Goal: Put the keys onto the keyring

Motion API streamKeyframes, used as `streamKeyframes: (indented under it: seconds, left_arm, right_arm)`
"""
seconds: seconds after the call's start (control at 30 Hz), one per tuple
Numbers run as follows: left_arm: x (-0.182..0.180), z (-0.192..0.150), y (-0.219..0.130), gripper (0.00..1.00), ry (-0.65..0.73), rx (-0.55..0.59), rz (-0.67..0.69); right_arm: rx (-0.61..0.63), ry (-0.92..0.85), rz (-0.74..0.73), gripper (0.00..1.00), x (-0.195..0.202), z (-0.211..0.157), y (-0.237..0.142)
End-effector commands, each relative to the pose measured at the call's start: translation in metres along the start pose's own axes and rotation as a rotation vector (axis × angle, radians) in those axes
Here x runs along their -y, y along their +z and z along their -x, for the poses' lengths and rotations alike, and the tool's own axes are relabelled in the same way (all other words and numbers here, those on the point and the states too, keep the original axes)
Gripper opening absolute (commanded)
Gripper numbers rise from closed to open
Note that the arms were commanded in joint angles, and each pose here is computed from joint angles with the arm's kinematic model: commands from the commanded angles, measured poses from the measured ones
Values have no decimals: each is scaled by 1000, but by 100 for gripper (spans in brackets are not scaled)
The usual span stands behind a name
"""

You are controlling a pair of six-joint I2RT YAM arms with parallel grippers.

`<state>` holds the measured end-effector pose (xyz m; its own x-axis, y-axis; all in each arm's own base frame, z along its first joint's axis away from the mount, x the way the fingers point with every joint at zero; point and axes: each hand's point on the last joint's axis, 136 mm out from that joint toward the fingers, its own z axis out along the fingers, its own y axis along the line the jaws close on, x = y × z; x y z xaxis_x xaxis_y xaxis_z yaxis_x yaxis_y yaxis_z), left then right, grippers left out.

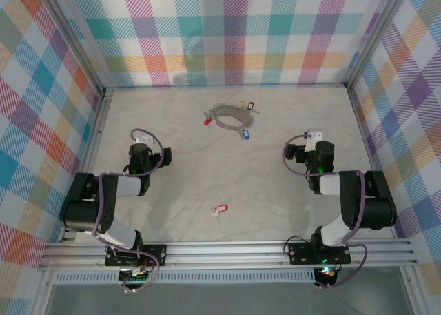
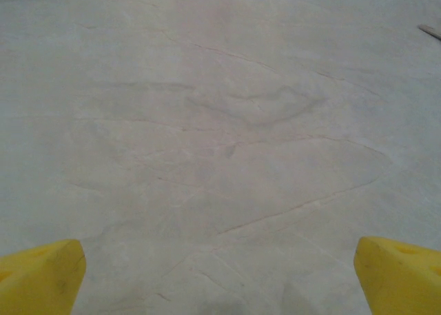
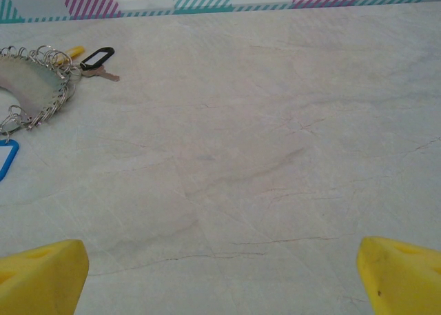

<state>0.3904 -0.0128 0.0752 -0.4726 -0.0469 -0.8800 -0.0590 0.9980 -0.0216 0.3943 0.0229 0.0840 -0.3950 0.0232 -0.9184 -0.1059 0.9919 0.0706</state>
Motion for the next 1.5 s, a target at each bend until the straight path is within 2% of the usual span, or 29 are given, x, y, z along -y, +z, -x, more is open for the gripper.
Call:
streamKeyframes:
  seconds: [0.0, 0.07, 0.2, 0.27, 0.33, 0.37, 0.43, 0.47, 0.5, 0.57, 0.63, 0.7, 0.8, 0.9, 1.0, 1.03, 1.13, 1.27, 1.47]
  left_arm:
    - [-17, 43, -24, 100, -60, 67, 106]
    - [-33, 57, -45, 100, -138, 83, 194]
    - [-41, 82, -87, 100, -68, 22, 228]
    - [-28, 91, -99, 100, 45, -6, 148]
    - [-27, 88, -105, 100, 62, -32, 140]
    - [-33, 87, -105, 100, 13, -28, 174]
    - [-52, 81, -101, 100, -184, 13, 289]
    - [-53, 77, -96, 100, -258, 14, 296]
    - [-40, 72, -86, 100, -241, -30, 220]
    - [-17, 66, -73, 100, -208, -123, 102]
    - [-2, 64, -66, 100, -177, -225, 43]
    - [16, 60, -61, 100, -109, -299, -32]
    - [25, 65, -58, 100, -109, -278, -76]
    - [21, 58, -60, 100, -100, -282, -59]
    - [13, 61, -65, 100, -86, -259, -20]
    - [11, 61, -67, 100, -87, -252, -10]
    - [11, 66, -71, 100, -95, -207, -5]
    - [9, 68, -73, 100, -97, -199, 6]
    - [10, 74, -83, 100, -69, -162, 29]
  right_arm:
    - [29, 0, 39, 100, -7, 17, -5]
    - [31, 7, 31, 100, -6, 24, -13]
    - [2, 92, -21, 100, -2, 31, -36]
    - [-35, 203, -151, 100, 17, 29, -50]
    - [-73, 302, -315, 100, 42, 24, -66]
    - [-81, 344, -401, 100, 54, 23, -75]
    - [-95, 449, -568, 100, 76, 15, -91]
    - [-94, 485, -619, 100, 83, 13, -95]
    - [-104, 498, -613, 100, 82, 14, -93]
    - [-163, 459, -499, 100, 65, 23, -80]
    - [-244, 467, -390, 100, 46, 27, -67]
    - [-303, 466, -206, 100, 14, 33, -46]
    - [-363, 390, -10, 100, -36, 43, -19]
    - [-406, 297, 195, 100, -96, 54, 3]
    - [-407, 359, 530, 100, -162, 73, 13]
    - [-404, 376, 589, 100, -177, 76, 16]
    - [-433, 328, 662, 100, -219, 73, 30]
    - [-522, 209, 646, 100, -255, 60, 59]
    - [-596, 164, 544, 100, -268, 39, 107]
